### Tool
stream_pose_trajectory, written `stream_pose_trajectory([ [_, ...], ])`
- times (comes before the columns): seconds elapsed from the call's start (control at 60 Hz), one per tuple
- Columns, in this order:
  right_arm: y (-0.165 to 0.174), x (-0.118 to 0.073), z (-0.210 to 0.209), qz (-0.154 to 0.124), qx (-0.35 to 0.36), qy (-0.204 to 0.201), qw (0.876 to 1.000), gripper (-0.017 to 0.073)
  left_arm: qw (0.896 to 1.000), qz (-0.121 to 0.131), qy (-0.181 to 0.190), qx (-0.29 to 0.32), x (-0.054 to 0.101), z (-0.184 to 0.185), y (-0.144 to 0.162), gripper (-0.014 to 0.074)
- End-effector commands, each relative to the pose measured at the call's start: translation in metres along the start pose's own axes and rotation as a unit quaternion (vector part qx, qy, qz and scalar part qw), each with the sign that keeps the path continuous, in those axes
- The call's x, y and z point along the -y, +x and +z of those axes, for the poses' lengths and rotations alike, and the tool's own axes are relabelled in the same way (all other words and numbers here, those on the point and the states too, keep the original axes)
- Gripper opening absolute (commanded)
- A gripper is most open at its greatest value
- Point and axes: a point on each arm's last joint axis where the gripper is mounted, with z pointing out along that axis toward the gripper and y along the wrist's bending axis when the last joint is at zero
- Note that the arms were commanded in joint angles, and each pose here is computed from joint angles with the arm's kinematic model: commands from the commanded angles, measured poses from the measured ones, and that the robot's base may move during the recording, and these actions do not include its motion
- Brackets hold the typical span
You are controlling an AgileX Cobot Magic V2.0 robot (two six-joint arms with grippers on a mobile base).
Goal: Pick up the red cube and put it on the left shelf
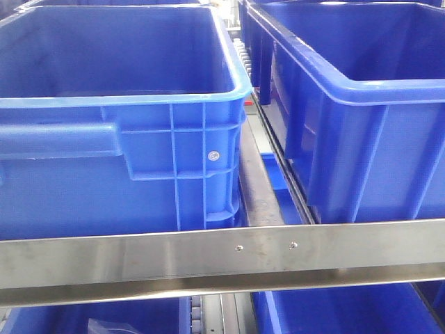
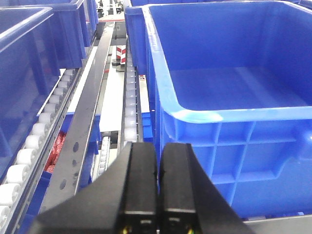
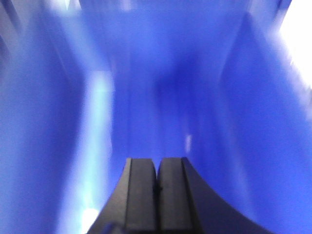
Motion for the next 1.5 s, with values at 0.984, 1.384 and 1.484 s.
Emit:
stream_pose_trajectory([
  [0.984, -0.019, -0.007, -0.07, 0.031, 0.148, -0.035, 0.988, 0.0048, 0.999, -0.002, 0.001, 0.037, 0.0, 0.0, 0.0, 0.0101],
  [1.384, 0.119, 0.002, -0.137, 0.031, 0.202, -0.044, 0.978, 0.0048, 0.999, -0.002, 0.001, 0.037, 0.0, 0.0, 0.0, 0.0101],
  [1.484, 0.151, 0.004, -0.154, 0.032, 0.219, -0.045, 0.974, 0.0048, 0.999, -0.002, 0.001, 0.037, 0.0, 0.0, 0.0, 0.0101],
])
